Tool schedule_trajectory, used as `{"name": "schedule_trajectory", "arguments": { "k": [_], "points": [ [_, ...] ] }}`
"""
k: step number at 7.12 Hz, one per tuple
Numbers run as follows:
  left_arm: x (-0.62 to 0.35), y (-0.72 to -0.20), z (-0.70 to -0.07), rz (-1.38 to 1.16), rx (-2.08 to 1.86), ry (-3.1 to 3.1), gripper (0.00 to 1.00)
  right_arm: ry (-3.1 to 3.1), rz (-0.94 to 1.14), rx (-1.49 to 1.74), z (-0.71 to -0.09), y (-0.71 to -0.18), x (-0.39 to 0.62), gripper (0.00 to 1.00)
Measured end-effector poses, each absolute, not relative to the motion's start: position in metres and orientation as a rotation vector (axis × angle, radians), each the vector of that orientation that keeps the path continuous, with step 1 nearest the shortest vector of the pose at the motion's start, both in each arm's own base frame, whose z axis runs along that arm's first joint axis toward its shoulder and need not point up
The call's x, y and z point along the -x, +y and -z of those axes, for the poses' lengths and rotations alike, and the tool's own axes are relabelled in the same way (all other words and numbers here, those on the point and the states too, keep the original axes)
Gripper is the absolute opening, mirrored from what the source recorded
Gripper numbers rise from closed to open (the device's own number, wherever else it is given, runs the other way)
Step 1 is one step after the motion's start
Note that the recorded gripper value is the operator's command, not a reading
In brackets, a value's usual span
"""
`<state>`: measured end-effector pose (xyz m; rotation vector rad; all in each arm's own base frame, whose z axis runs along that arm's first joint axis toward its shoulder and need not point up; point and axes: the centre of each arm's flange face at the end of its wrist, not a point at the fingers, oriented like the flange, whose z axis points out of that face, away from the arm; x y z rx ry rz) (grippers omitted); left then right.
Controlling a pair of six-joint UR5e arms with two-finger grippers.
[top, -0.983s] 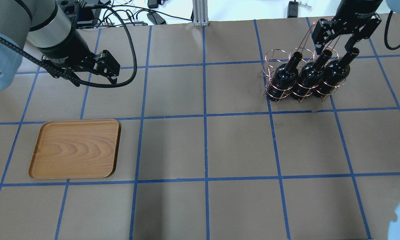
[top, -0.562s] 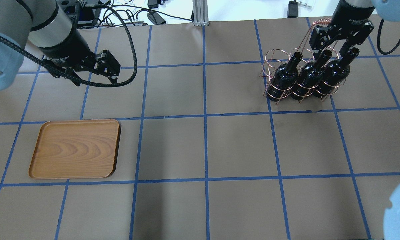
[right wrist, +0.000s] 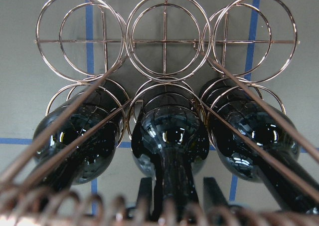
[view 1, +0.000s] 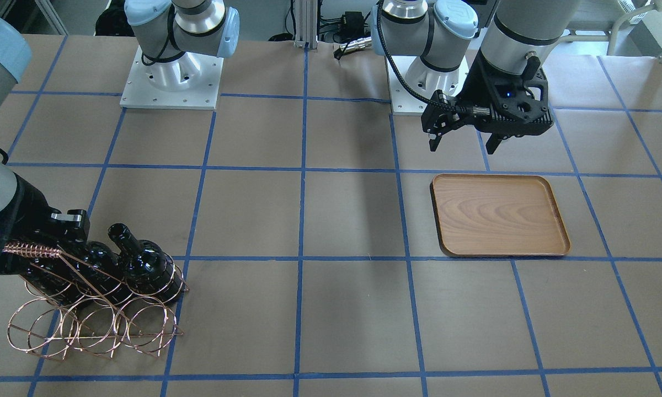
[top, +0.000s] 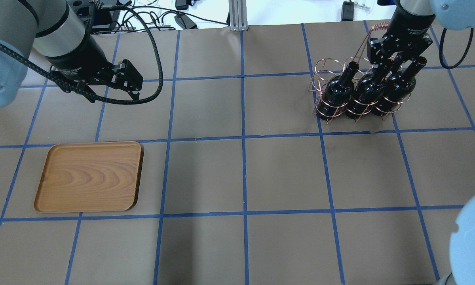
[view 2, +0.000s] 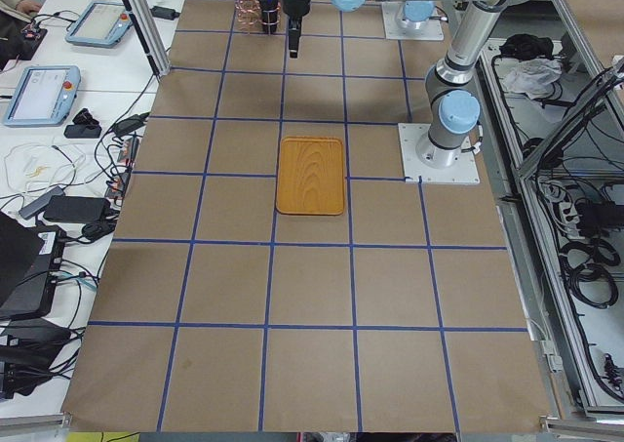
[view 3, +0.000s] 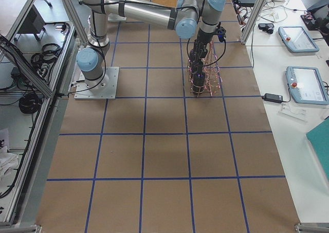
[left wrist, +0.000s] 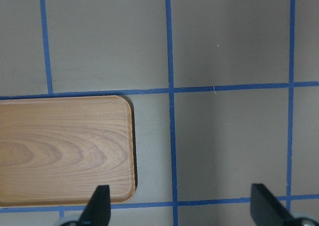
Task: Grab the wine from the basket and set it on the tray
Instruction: 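Grasp a dark wine bottle neck with the right gripper and lift it, then carry the bottle with the right gripper toward the wooden tray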
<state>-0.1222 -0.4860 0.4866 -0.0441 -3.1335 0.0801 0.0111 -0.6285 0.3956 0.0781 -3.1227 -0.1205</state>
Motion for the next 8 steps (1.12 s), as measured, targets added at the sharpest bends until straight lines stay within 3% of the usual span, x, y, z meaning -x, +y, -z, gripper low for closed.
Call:
{"name": "schedule_trajectory", "arguments": {
  "k": [3, 5, 8],
  "points": [
    [0.123, -0.485, -0.483, -0.068, 0.041, -3.132, 1.0, -3.121, 0.095, -0.073, -0.407, -0.628, -0.012, 0.23],
    [0.122, -0.485, -0.484, -0.075, 0.039, -3.132, 1.0, -3.115, 0.051, -0.073, -0.464, -0.617, -0.016, 0.23],
    [0.119, -0.485, -0.485, -0.081, 0.036, -3.134, 1.0, -3.101, -0.004, -0.086, -0.563, -0.56, -0.033, 0.21]
  ]
}}
